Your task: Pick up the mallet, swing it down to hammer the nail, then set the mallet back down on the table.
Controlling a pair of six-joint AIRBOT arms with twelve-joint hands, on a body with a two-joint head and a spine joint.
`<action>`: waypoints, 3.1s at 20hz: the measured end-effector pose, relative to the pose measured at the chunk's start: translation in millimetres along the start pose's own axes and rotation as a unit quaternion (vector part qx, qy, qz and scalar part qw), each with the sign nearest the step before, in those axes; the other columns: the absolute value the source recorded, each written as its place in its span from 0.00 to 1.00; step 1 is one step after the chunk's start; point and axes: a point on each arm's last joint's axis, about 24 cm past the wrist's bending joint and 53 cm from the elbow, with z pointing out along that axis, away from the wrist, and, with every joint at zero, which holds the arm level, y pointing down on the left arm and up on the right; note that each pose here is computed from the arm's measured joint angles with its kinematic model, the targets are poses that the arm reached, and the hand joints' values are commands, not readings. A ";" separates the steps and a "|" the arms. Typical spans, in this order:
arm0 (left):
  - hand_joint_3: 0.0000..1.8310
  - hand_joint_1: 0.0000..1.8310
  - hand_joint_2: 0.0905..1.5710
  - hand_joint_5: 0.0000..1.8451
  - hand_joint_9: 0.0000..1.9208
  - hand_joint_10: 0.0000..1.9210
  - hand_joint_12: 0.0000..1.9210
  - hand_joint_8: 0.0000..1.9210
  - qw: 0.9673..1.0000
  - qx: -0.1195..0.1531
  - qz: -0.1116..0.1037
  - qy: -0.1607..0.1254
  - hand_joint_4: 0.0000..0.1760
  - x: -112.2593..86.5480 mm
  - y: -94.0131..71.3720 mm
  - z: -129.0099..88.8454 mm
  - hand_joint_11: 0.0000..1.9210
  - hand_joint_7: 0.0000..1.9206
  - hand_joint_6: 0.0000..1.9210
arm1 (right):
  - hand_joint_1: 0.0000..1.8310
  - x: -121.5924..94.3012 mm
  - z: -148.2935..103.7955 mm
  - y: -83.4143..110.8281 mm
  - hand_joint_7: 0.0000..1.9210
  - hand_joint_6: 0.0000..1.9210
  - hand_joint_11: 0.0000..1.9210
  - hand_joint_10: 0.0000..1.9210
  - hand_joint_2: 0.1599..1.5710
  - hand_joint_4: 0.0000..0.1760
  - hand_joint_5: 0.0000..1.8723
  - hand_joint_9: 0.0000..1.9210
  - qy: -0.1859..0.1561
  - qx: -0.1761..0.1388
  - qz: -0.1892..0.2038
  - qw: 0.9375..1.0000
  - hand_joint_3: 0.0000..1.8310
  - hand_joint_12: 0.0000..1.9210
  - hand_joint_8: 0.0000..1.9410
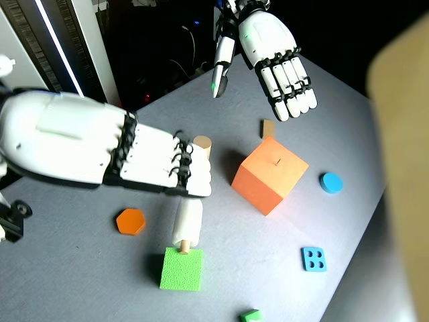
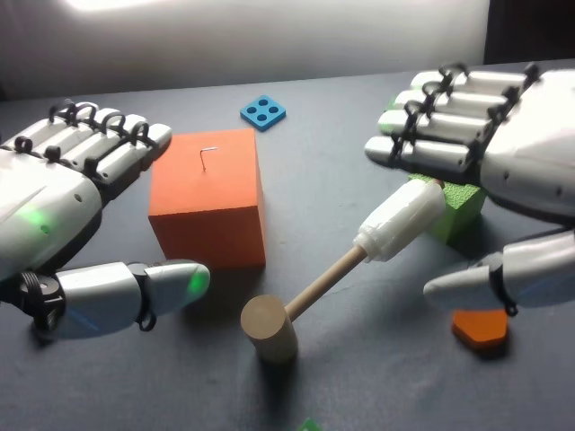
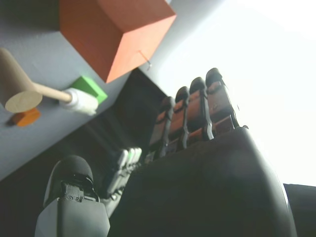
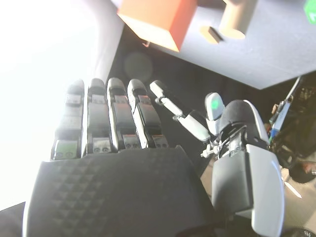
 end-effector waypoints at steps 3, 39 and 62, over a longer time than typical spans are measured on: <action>0.02 0.00 0.68 0.00 0.00 0.00 0.00 0.00 1.000 0.017 -0.010 0.012 0.00 6.9 -4.6 -1.8 0.00 0.00 0.00 | 0.03 4.2 12.6 -1.8 0.00 0.00 0.00 0.00 0.63 0.00 0.01 0.00 0.004 -0.004 0.010 1.000 0.00 0.00 0.00; 0.01 0.00 0.73 0.00 0.00 0.00 0.00 0.00 0.987 0.114 0.006 0.113 0.00 57.9 11.5 14.7 0.00 0.00 0.00 | 0.77 56.2 112.0 -23.0 0.00 0.00 0.00 0.00 0.62 0.00 0.00 0.00 0.183 0.111 0.115 0.970 0.00 0.00 0.00; 0.00 0.00 0.74 0.01 0.00 0.00 0.00 0.00 0.991 0.093 0.008 0.097 0.00 57.9 30.3 37.0 0.00 0.00 0.00 | 0.77 96.1 146.3 -45.9 0.00 0.00 0.00 0.00 0.64 0.00 0.00 0.00 0.196 0.124 0.121 0.965 0.00 0.00 0.00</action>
